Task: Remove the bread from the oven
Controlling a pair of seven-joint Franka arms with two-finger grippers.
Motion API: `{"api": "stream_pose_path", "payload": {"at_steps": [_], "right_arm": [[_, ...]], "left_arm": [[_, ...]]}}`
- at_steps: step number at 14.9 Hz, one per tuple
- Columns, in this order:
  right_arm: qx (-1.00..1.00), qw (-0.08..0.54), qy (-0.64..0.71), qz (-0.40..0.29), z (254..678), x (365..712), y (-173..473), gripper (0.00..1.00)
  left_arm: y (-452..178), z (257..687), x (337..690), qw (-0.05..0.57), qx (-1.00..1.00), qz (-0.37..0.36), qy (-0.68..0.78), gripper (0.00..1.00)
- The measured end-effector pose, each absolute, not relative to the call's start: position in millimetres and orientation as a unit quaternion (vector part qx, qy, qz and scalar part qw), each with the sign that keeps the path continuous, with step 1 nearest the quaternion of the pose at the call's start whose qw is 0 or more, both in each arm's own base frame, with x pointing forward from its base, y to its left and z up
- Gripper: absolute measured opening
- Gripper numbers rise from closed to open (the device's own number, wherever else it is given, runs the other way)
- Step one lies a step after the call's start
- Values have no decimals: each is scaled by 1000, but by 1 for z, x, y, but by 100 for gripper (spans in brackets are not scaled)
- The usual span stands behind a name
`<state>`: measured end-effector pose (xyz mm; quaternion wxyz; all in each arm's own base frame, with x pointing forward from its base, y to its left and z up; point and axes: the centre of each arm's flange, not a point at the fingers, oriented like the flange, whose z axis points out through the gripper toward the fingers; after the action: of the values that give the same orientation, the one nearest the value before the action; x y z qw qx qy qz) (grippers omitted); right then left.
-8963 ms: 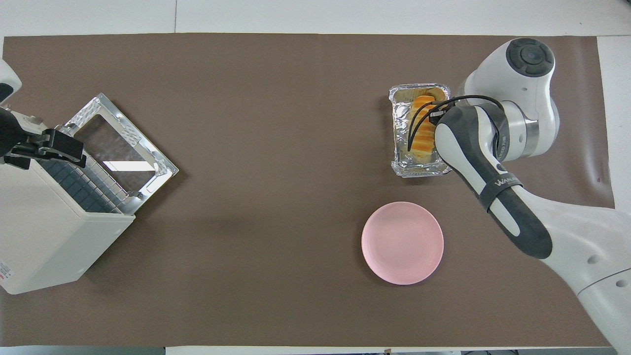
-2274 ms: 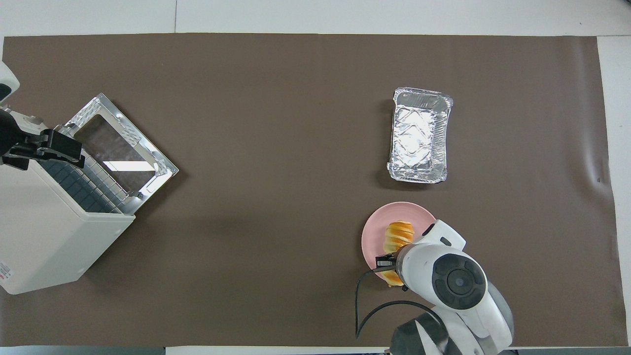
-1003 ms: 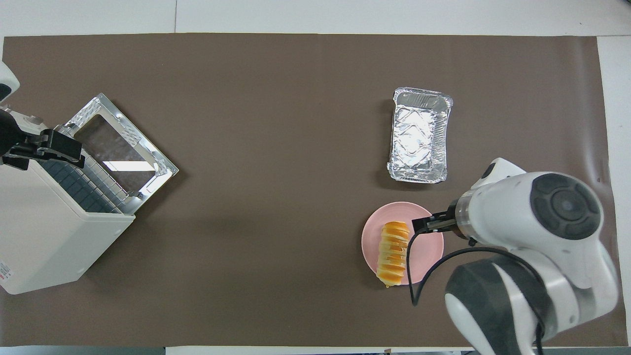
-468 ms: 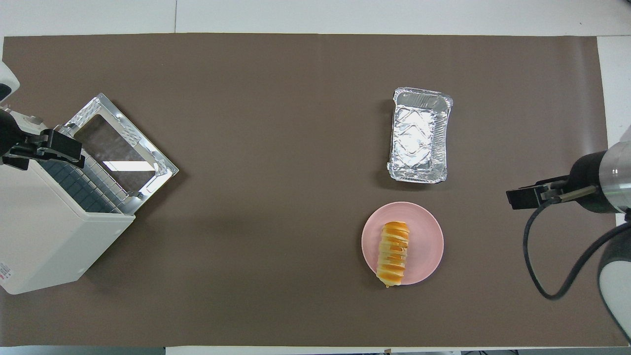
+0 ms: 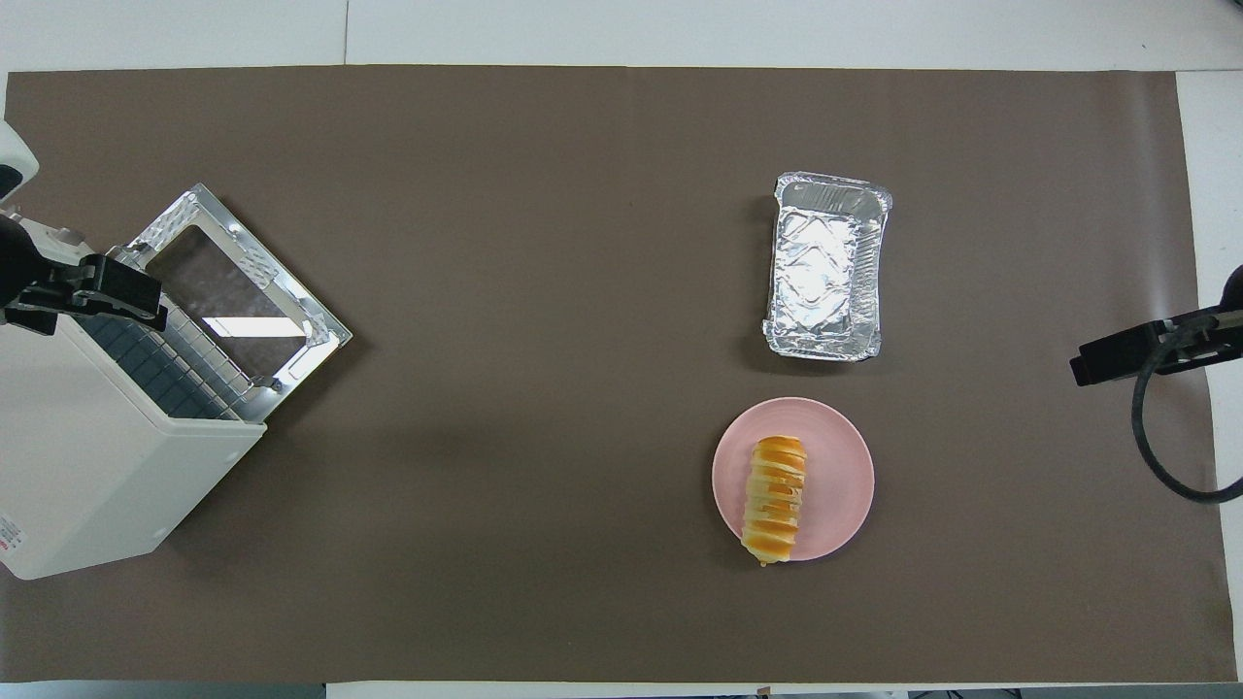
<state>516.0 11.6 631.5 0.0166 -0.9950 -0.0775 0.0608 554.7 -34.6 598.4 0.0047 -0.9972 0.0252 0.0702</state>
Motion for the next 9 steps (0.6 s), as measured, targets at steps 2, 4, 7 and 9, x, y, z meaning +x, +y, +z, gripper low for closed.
{"api": "stream_pose_path", "payload": {"at_steps": [2, 4, 7, 9], "right_arm": [[-995, 17, -77, 62, 617, 525, 11, 100], [-995, 17, -77, 65, 605, 529, 11, 100], [-995, 16, -76, 66, 601, 529, 11, 100], [-995, 16, -76, 65, 601, 529, 11, 100]], "left_arm": [[-35, 598, 555, 5, -997, 70, 25, 100], [-35, 598, 555, 5, -997, 70, 25, 100], [-35, 598, 555, 5, -997, 70, 25, 100], [-35, 598, 555, 5, -997, 70, 25, 100]]}}
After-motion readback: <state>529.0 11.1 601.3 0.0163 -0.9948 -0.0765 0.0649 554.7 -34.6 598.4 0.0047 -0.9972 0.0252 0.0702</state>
